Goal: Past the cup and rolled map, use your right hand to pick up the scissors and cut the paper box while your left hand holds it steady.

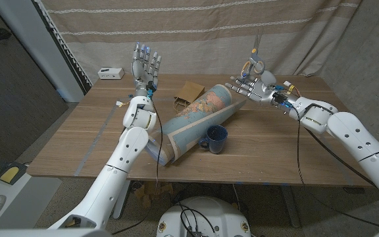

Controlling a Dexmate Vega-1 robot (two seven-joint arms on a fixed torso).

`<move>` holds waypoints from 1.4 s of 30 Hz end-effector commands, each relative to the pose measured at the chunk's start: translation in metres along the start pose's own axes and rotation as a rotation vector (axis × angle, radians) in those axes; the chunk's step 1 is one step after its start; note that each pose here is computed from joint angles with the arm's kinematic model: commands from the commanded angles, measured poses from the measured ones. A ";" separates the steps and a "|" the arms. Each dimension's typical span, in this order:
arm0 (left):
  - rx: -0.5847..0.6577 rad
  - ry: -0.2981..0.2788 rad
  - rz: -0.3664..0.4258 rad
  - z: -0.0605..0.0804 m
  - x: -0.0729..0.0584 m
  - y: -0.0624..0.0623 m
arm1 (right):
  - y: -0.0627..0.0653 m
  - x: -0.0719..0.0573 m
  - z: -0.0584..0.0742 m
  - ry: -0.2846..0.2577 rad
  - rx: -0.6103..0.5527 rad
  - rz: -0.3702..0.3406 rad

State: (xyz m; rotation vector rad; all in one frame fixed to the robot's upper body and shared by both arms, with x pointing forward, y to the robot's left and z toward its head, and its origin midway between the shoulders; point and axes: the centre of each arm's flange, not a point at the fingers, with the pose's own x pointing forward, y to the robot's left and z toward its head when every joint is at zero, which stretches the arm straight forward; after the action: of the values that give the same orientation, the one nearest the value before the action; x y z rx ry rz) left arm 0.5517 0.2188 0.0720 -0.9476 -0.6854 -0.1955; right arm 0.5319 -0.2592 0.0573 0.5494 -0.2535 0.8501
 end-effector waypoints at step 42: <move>-0.004 -0.012 -0.029 -0.002 0.009 -0.001 | -0.013 -0.016 0.024 0.198 -0.174 0.002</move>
State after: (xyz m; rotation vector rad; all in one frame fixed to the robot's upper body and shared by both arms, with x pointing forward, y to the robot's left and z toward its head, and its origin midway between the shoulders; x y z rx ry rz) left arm 0.5583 0.2174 0.0756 -0.9478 -0.7089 -0.2080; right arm 0.5322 -0.2890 0.0642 0.3258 -0.1589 0.8529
